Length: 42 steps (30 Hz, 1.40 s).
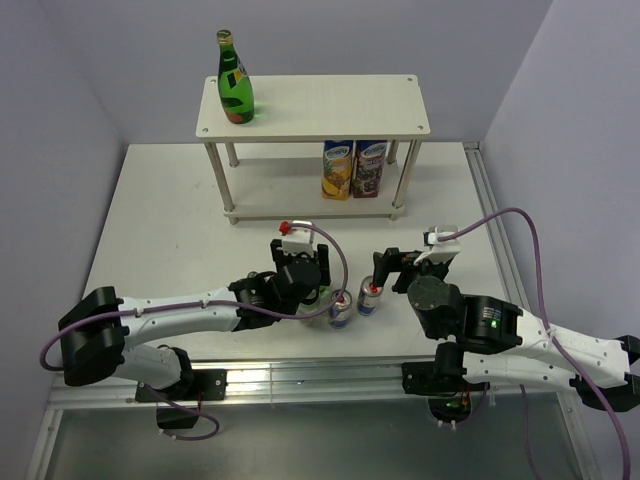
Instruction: Place and organize the beverage onto the shelf
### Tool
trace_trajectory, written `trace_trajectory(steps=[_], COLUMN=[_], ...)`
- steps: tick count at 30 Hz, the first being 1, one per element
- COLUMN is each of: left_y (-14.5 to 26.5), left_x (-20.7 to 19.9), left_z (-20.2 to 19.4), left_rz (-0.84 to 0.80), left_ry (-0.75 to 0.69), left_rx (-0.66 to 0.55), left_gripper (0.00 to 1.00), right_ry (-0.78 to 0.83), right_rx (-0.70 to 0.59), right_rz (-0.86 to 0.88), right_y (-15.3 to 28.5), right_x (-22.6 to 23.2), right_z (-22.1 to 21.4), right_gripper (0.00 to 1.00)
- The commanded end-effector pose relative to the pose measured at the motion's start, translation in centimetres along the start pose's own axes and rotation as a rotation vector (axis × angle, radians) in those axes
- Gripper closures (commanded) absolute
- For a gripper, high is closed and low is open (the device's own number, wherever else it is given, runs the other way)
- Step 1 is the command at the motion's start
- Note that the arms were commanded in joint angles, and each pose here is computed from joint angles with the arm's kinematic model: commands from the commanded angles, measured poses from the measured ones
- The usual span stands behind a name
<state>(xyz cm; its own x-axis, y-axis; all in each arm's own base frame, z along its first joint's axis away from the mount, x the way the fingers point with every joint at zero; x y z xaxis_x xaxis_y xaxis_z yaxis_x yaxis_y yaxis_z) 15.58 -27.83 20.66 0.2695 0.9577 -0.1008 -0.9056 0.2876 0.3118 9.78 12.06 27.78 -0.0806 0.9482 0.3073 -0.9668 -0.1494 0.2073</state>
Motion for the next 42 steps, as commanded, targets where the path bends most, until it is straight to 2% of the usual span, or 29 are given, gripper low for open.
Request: trace_trajectory(steps=[1, 3, 7, 12, 15, 16, 19, 26, 36, 42], left_y=[-0.2, -0.3, -0.5, -0.9, -1.1, -1.1, -1.1, -0.1, 2.0, 2.9], left_x=[-0.9, -0.9, -1.0, -1.3, -1.5, -1.5, -1.5, -1.4, -0.7, 0.3], left_z=[1.3, 1.2, 1.1, 1.1, 1.0, 1.0, 1.0, 4.4, 14.2, 20.4], left_rz=[0.000, 0.007, 0.014, 0.024, 0.027, 0.024, 0.022, 0.046, -0.028, 0.009], left_ry=[0.058, 0.057, 0.051, 0.026, 0.023, 0.026, 0.019, -0.007, -0.006, -0.020], left_rx=[-0.050, -0.053, -0.060, -0.057, -0.058, -0.060, -0.059, -0.098, -0.213, -0.303], left_gripper=[0.27, 0.30, 0.45, 0.57, 0.76, 0.88, 1.00, 1.00, 1.00, 1.00], right_ry=[-0.019, -0.017, -0.010, -0.007, -0.008, -0.005, -0.005, -0.005, -0.031, -0.034], right_rx=[-0.014, -0.012, -0.010, -0.011, -0.011, -0.012, -0.012, -0.013, -0.022, -0.023], right_rz=[-0.008, -0.004, -0.008, -0.009, -0.007, -0.008, -0.008, -0.006, 0.006, 0.006], right_y=[0.0, 0.0, -0.1, -0.1, -0.1, -0.1, -0.1, 0.0, 0.2, 0.2], right_x=[0.0, 0.1, 0.2, 0.2, 0.2, 0.2, 0.3, 0.2, -0.1, -0.1], right_z=[-0.1, -0.2, -0.3, -0.3, -0.3, -0.3, -0.2, -0.2, 0.2, 0.2], right_gripper=[0.03, 0.03, 0.03, 0.03, 0.03, 0.03, 0.03, 0.03, 0.03, 0.03])
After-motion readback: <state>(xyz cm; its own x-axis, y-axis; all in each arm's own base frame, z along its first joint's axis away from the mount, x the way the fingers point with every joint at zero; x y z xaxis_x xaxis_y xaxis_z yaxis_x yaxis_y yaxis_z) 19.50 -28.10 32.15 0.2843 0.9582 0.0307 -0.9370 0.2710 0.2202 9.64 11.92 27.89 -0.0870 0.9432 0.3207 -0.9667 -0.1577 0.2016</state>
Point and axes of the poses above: each gripper's point midway between its finger pads, its own y axis back along the fingers, its own x axis along the line the jaws close on, z = x × y, the point moved 10 cm from there along y, back along the fingers, and after that the axes turned 7 degrees about -y, right-handed, at the moved point
